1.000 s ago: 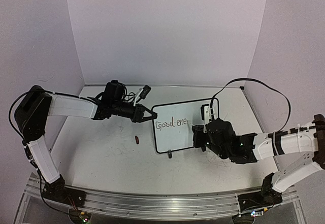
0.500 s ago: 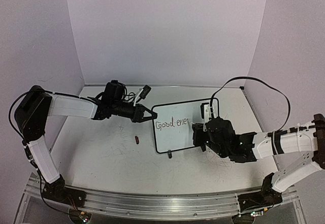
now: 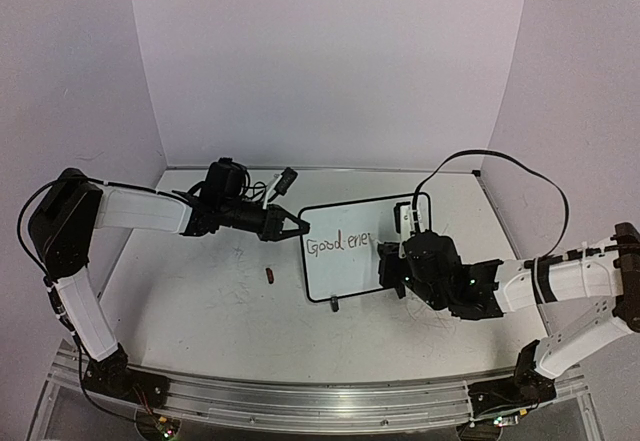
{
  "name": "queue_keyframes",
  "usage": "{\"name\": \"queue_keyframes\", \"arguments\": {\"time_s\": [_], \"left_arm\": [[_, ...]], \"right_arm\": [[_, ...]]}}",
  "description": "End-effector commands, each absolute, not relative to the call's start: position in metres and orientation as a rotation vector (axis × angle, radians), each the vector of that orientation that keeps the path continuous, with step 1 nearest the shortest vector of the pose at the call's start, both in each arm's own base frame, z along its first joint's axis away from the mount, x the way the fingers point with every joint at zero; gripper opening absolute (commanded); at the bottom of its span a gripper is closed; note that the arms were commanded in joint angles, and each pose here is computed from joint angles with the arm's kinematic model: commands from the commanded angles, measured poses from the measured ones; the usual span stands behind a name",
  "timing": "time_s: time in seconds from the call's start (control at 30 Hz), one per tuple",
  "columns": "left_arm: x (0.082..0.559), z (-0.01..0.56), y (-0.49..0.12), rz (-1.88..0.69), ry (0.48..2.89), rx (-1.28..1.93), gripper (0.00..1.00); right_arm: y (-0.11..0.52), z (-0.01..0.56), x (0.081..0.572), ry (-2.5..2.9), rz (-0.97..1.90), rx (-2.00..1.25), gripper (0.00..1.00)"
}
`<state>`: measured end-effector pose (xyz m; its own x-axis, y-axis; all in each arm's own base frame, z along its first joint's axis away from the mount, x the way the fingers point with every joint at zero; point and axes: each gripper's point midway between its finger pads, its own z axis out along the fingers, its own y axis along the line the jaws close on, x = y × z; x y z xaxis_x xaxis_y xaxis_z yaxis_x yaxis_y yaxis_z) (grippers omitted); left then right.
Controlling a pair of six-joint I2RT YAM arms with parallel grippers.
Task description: Write a sentence on the whiteboard
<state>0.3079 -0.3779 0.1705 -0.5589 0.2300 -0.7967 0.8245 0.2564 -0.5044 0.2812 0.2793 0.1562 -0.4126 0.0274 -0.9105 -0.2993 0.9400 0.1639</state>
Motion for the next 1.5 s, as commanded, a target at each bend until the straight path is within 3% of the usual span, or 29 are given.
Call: {"name": "queue_keyframes", "arguments": {"time_s": [0.0,1.47], "left_arm": [[0.307,0.166,-0.373,-1.243,1.982,0.948,0.0],[0.306,0.164,-0.374,-1.25,1.987,0.948,0.0]], "right_arm": [[0.286,0.172,0.289,1.925,0.383,-0.164,0.0],[0.274,0.14,0.271,2.028,0.389,-0.166,0.0]]}}
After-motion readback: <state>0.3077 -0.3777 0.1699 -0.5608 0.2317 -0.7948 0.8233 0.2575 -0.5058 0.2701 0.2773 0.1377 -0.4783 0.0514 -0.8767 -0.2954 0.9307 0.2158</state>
